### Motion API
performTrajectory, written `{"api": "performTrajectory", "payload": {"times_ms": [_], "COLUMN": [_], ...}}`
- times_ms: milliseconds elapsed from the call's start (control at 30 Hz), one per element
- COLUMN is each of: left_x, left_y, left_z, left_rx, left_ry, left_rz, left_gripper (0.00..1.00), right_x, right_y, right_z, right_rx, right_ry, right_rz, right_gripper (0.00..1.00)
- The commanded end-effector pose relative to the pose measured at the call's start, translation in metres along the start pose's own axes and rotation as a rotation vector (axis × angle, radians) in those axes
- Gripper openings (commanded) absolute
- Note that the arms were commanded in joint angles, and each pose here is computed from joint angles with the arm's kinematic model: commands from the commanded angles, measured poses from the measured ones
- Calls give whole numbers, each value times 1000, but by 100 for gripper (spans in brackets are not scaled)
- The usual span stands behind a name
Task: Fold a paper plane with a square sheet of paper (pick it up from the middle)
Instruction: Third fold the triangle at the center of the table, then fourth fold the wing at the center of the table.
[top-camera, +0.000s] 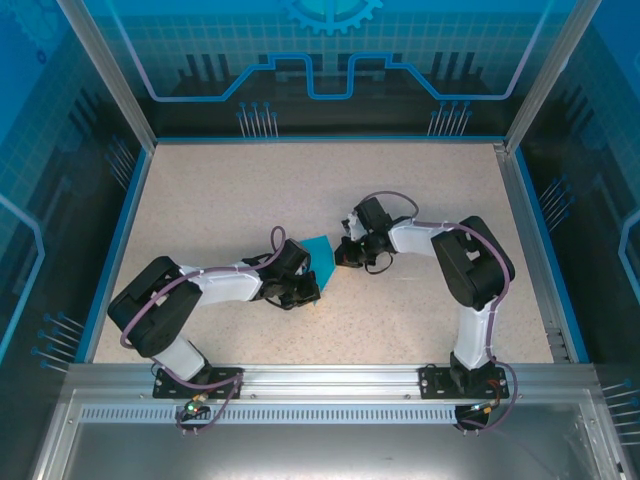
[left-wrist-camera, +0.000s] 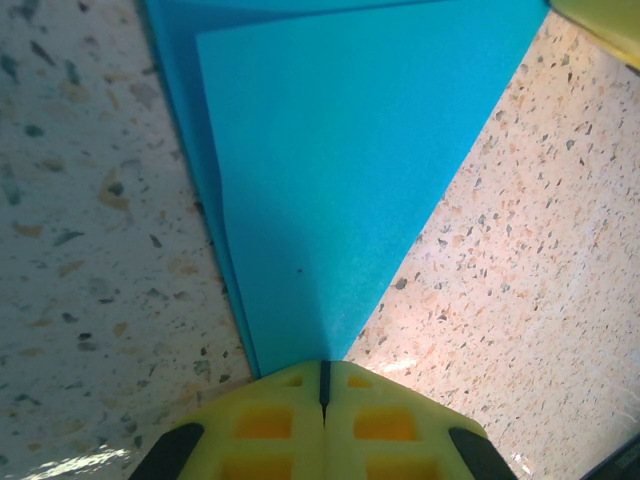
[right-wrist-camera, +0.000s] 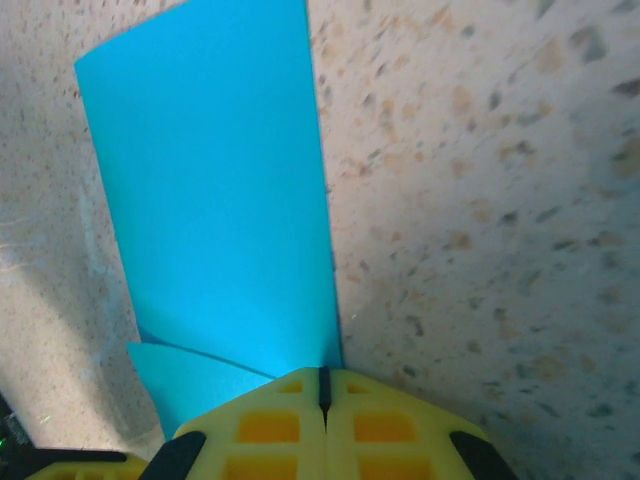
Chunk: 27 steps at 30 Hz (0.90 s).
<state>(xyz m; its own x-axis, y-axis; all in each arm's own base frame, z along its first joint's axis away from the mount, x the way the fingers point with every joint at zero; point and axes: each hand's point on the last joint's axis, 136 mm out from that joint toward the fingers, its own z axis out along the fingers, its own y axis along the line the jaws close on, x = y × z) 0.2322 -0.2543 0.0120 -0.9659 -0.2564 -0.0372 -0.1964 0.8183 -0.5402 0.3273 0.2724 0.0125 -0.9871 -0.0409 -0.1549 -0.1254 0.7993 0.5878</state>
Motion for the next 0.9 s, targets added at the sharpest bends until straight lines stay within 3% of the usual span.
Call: {"api": "performTrajectory", "payload": {"times_ms": [0, 200, 433, 533, 867], "left_x": [39, 23, -12, -23, -45], "left_y": [60, 28, -22, -25, -15], "left_z": [3, -8, -43, -46, -29], "left_rx": [-205, -138, -45, -61, -166], "left_ry": [123, 83, -63, -114, -170], "left_rz": [-78, -23, 82, 95, 58], "left_gripper": [0, 1, 15, 17, 11], "right_x": [-26, -32, -7, 5, 20], "right_y": [-33, 4, 24, 28, 24], "right_z": [-11, -37, -49, -44, -25], "right_rx": [139, 58, -53, -105, -128], "right_ry": [-82, -155, -139, -86, 5], "right_rz": [34, 9, 8, 17, 46], "right_gripper": [0, 1, 33, 40, 42]}}
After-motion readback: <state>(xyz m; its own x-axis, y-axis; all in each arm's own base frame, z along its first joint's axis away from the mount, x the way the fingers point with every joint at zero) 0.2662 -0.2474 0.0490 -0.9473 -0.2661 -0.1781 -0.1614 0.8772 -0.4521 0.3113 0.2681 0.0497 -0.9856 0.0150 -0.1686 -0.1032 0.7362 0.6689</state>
